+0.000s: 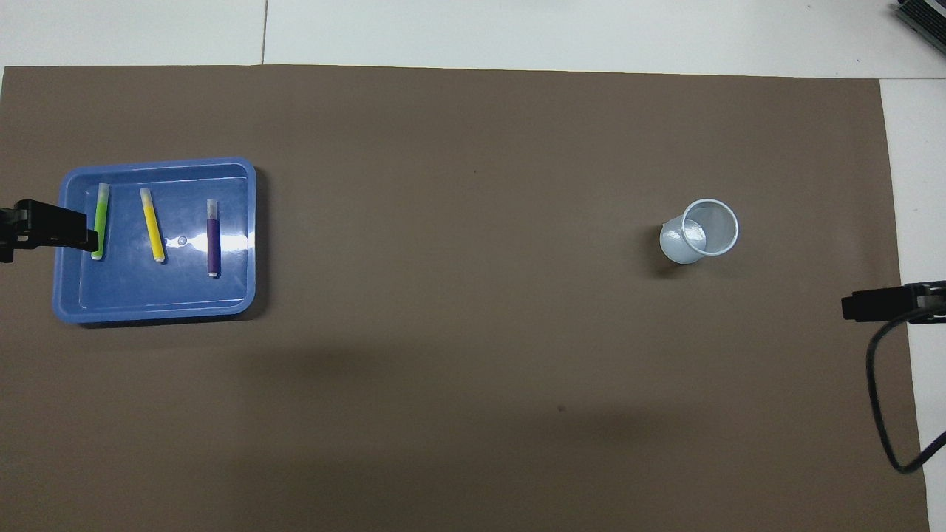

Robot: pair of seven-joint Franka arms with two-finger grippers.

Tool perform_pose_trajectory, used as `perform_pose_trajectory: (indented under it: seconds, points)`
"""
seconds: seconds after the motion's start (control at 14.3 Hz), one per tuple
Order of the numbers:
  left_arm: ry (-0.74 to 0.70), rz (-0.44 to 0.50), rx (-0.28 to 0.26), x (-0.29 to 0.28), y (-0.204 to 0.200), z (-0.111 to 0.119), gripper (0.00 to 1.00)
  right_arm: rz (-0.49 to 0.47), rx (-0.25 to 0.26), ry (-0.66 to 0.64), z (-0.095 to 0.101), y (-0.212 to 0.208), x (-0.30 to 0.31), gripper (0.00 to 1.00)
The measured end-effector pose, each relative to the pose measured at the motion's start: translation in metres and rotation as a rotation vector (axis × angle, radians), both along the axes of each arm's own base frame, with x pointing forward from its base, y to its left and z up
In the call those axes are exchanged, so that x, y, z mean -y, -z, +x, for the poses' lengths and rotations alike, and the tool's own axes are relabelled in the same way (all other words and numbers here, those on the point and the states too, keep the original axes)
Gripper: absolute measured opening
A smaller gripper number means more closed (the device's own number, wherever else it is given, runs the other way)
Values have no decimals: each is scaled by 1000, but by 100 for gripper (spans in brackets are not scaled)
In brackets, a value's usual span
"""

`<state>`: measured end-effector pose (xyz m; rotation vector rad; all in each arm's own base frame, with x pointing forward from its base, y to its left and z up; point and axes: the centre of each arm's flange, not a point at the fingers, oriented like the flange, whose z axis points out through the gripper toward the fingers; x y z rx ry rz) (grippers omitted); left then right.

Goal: Right arm passes pens to left for tray arrangement

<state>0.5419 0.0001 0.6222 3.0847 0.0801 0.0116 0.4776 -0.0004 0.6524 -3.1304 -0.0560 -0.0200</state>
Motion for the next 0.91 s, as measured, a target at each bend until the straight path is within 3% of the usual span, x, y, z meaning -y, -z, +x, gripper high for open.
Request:
perform_pose_trajectory:
  seconds: [0.28, 0.7, 0.91]
  points:
    - [1, 22, 9, -2, -5, -2, 100, 0, -29, -13, 4, 14, -6, 100]
    - [-8, 36, 11, 4, -6, -2, 100, 5, -85, 12, 46, 52, 8, 100]
    - [-12, 38, 11, 18, -6, -2, 100, 4, -89, 2, 46, 48, 2, 100]
